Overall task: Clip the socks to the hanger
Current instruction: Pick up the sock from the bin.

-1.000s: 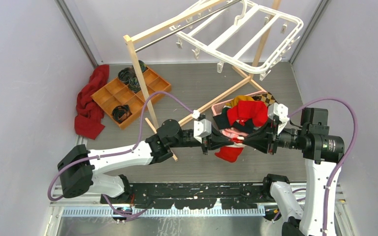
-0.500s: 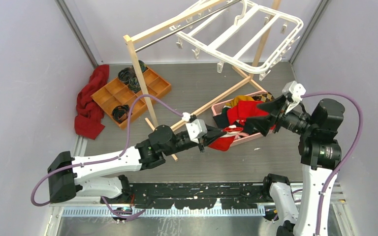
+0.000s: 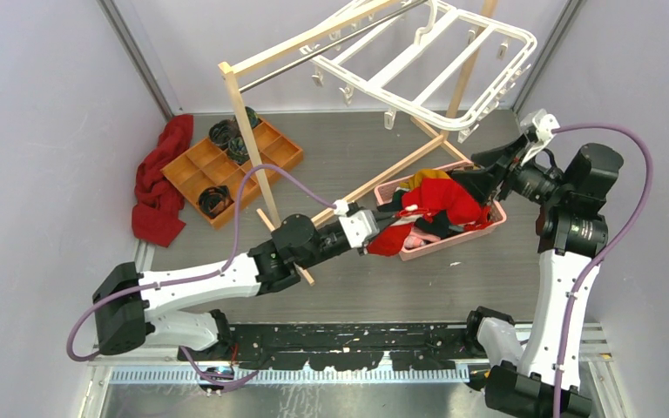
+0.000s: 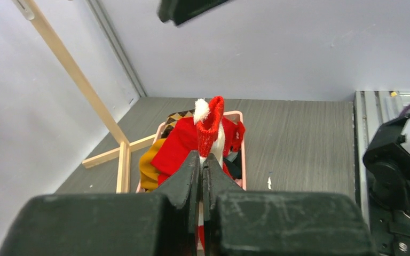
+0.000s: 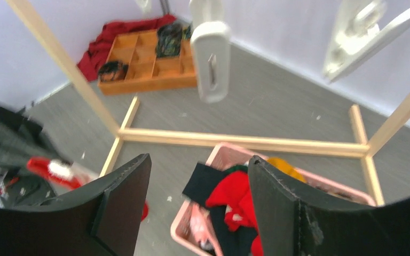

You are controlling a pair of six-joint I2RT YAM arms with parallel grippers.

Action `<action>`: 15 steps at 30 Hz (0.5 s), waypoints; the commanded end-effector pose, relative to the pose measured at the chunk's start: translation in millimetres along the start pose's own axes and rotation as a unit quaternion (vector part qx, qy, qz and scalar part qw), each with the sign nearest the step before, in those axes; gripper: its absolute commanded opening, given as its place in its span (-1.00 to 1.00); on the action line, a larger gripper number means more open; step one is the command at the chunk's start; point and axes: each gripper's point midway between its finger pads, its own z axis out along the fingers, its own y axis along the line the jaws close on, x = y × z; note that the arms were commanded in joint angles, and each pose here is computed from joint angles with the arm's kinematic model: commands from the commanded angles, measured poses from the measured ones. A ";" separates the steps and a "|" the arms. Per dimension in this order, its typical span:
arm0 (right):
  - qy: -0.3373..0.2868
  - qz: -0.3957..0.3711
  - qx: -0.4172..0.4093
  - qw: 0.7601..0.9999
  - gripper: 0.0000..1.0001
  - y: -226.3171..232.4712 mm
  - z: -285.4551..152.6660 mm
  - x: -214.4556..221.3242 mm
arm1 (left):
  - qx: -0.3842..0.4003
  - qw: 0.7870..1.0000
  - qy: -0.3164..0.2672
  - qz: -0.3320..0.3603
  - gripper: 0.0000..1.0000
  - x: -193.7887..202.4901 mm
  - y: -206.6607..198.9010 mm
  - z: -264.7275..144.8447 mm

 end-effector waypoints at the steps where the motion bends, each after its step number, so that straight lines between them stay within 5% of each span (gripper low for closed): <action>1: 0.036 -0.015 -0.056 0.998 0.49 38.6 -14.1 19.8 | -0.029 0.998 -0.061 -0.010 -0.99 -39.1 24.3 15.4; 5: 0.066 -0.077 -0.110 0.989 0.61 71.4 -29.2 56.3 | -0.027 0.997 -0.063 -0.036 -1.00 -38.3 24.2 18.4; 15: 0.022 -0.109 -0.156 0.981 0.76 76.1 -22.9 78.2 | 0.008 0.994 -0.088 -0.057 -0.99 -52.1 10.0 21.6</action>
